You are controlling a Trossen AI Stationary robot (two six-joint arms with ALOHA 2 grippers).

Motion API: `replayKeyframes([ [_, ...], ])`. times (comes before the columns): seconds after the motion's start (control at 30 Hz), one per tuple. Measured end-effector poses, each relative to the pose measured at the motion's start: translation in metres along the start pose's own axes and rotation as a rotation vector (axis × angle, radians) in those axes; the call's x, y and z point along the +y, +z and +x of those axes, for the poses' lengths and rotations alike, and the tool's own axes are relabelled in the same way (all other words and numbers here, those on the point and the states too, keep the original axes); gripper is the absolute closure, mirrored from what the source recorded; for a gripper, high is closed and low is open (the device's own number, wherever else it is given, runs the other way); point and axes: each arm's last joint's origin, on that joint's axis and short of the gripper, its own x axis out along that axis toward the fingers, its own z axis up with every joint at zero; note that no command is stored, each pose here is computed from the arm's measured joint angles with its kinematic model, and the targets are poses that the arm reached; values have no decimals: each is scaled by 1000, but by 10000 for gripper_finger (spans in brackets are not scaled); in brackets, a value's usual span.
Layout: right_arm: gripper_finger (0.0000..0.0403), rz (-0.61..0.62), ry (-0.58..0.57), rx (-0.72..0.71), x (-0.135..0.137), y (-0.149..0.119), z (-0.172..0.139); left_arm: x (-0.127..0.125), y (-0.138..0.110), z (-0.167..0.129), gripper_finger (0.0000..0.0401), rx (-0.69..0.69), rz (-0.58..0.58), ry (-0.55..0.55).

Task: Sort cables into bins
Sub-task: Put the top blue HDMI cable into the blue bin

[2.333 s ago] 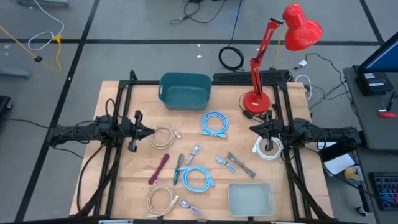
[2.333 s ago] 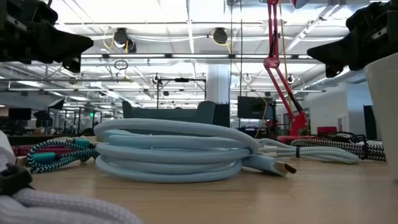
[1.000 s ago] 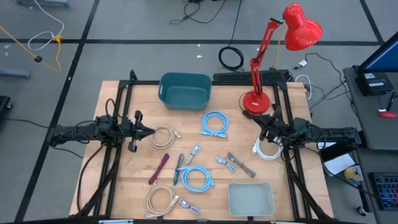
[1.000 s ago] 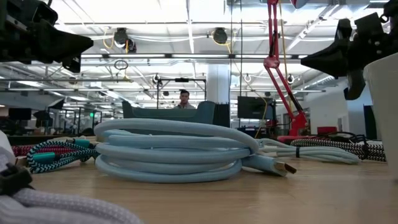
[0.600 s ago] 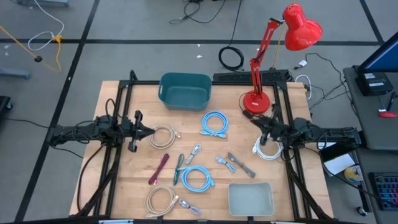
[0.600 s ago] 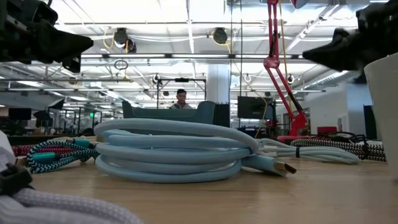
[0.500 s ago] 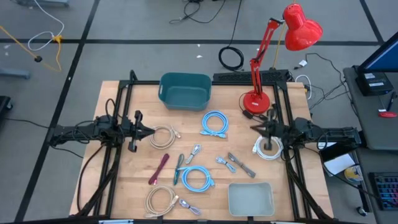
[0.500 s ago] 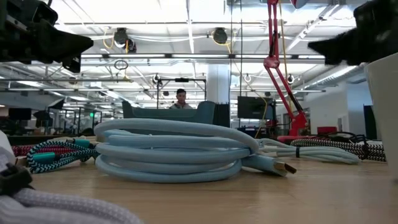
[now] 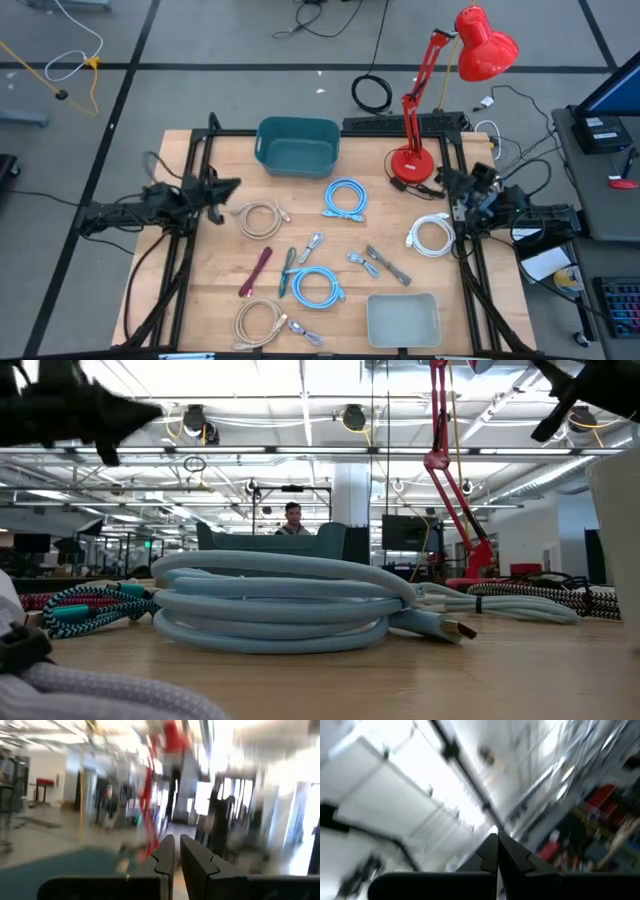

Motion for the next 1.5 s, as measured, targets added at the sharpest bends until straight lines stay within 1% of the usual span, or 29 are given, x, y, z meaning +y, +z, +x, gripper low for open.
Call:
replayKeyframes([
  [0.1,403,-37,-67,-122,0,6,0,1,20,-2,370,-215,-171,70],
  [0.13,403,-41,-84,-147,0,7,-1,2,27,-4,370,-289,-248,79],
  [0.23,403,-61,-129,-182,-1,8,-1,3,46,-12,370,-507,-504,23],
  [0.3,403,-87,-161,-206,-2,9,-1,3,55,-17,370,-603,-607,-29],
  [0.37,403,-101,-215,-245,-3,10,-2,4,61,-21,370,-676,-690,-80],
  [0.43,403,-104,-262,-277,-5,11,-2,4,64,-24,370,-715,-766,-113],
  [0.53,403,-92,-305,-301,-6,11,-3,3,63,-23,370,-690,-860,-162],
  [0.63,403,-90,-311,-297,-7,10,-3,-1,65,-17,370,-582,-887,-224],
  [0.73,403,-61,-309,-298,-7,10,-3,-9,78,-5,370,-402,-878,-269],
  [0.8,403,-57,-301,-289,-7,9,-2,-17,92,4,370,-267,-782,-311],
  [0.87,403,-98,-293,-271,-7,9,-2,-24,110,15,370,-167,-670,-343],
  [0.97,403,-105,-280,-248,-7,8,-2,-34,132,35,370,-47,-540,-306],
  [1.03,403,-107,-275,-225,-8,6,-2,-40,143,50,370,46,-490,-290],
  [1.1,403,-111,-250,-193,-8,5,-1,-47,148,66,371,147,-480,-306],
  [1.13,403,-111,-237,-175,-8,4,-1,-51,151,74,371,191,-485,-346],
  [1.2,403,-110,-214,-131,-8,2,-1,-60,152,89,371,306,-471,-480],
  [1.23,403,-114,-203,-109,-8,1,-1,-64,150,96,371,372,-462,-517],
  [1.27,403,-118,-191,-85,-9,-1,-1,-66,149,102,371,433,-454,-510],
  [1.3,403,-122,-178,-58,-9,-2,-1,-67,149,106,371,494,-437,-475],
  [1.4,403,-188,-153,56,-12,-9,1,-64,143,113,371,685,-308,-244],
  [1.43,403,-214,-161,101,-14,-13,1,-63,143,113,371,736,-256,-165],
  [1.5,403,-282,-223,224,-20,-22,4,-59,145,112,371,804,-172,-38],
])
